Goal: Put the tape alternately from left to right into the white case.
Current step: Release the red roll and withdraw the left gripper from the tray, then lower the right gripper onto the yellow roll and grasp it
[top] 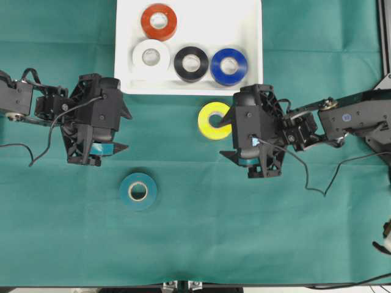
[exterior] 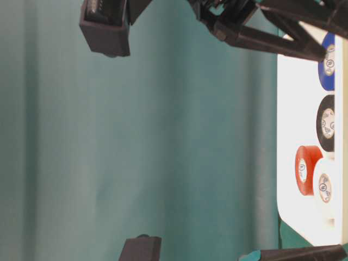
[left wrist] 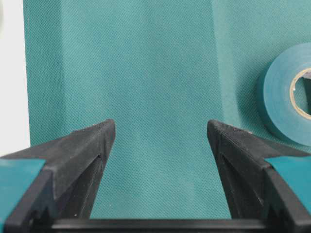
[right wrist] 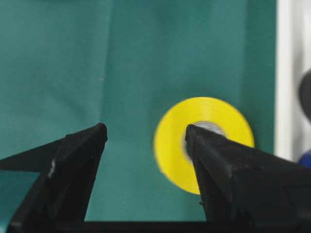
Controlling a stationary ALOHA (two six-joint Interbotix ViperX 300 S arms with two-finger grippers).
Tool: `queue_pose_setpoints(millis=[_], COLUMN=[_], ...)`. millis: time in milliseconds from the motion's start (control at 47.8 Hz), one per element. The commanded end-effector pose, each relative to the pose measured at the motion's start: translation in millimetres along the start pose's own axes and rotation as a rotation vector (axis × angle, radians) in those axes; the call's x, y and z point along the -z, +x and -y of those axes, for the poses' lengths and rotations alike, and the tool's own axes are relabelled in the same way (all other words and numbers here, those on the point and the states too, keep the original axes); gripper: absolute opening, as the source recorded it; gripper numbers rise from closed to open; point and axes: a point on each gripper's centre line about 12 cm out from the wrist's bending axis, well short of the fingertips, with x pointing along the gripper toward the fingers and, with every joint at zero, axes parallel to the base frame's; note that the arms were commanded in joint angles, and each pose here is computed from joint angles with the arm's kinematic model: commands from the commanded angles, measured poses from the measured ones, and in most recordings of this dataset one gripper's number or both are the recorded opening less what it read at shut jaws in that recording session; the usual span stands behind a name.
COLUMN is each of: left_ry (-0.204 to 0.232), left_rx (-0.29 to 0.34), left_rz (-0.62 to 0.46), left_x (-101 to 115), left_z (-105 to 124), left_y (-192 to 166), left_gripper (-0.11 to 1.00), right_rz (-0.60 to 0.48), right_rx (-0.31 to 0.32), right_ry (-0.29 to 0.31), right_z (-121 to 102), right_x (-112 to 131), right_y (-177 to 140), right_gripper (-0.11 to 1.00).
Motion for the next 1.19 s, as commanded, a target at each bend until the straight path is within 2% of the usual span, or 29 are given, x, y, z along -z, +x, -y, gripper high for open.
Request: queue_pose_setpoints(millis=[0, 439, 773, 1171], left_ry=[-0.001, -0.001, -0.001, 0.001], left_rx=[0.002, 0.001, 0.001, 0.001], left_rz=[0.029, 0.031, 0.031, 0.032], left_x=[-7.4, -8.4, -8.0, -9.0], left_z=[0.8, 0.8, 0.8, 0.8], left_y=[-4.3, -4.0, -4.3, -4.1], left_gripper=[0.91, 0.91, 0.91, 0.91], right_rz=[0.013, -0.068, -0.083, -0.118], right_rx=[-0.009, 0.013, 0.048, 0.08], right_ry=[0.012, 0.008, 0.039, 0.048], right_z=[-2.2, -0.7, 17.1, 32.4], right_x=[-3.6, 9.0, 11.0, 17.9], right_y=[-0.5, 29.5, 36.6, 49.8], right_gripper=[0.72, 0.72, 0.72, 0.72])
